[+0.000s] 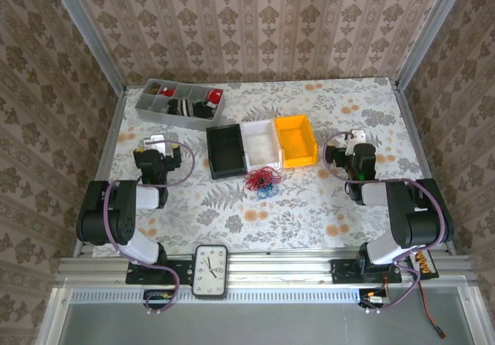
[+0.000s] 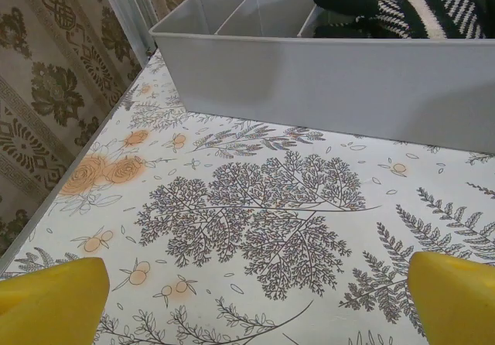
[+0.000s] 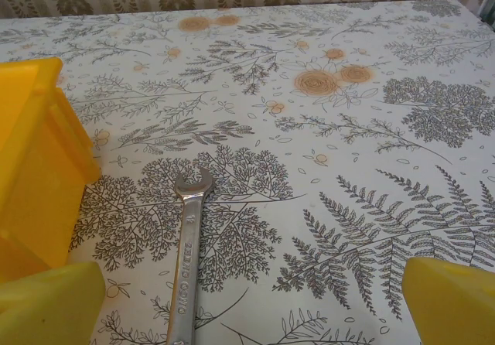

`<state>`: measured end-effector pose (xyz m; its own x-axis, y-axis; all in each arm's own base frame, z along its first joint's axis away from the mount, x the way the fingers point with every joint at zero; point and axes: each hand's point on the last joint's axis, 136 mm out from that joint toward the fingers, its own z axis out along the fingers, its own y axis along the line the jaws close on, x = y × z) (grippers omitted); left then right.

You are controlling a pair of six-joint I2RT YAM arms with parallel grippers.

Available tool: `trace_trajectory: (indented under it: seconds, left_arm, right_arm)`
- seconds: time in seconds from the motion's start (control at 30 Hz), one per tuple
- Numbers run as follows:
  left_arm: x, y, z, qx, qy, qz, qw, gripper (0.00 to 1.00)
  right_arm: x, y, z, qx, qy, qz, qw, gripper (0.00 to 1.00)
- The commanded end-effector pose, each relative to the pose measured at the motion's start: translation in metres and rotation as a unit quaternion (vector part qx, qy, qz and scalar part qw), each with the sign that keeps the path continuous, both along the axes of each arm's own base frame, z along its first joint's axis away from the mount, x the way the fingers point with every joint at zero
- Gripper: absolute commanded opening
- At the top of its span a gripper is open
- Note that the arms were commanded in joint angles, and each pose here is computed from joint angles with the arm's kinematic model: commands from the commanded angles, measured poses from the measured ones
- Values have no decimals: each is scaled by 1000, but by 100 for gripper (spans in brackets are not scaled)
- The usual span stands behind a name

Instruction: Untangle the cables

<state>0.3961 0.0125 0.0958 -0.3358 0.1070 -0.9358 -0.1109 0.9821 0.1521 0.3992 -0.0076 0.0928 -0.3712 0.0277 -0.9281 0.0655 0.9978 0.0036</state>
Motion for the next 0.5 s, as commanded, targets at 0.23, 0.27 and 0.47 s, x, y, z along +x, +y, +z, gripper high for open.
trace_trajectory:
  seconds: [0.23, 0.27, 0.47]
  left_arm:
    - [5, -14, 1, -26, 5, -68, 997, 100]
    - [5, -16, 1, -25, 6, -74, 997, 100]
    - [5, -17, 0, -24, 7, -79, 997, 100]
  right_arm:
    - [1, 4, 4, 2, -11, 11, 1000, 100]
    - [1, 4, 4, 2, -11, 11, 1000, 100]
    - [2, 4, 4, 3, -11, 11, 1000, 100]
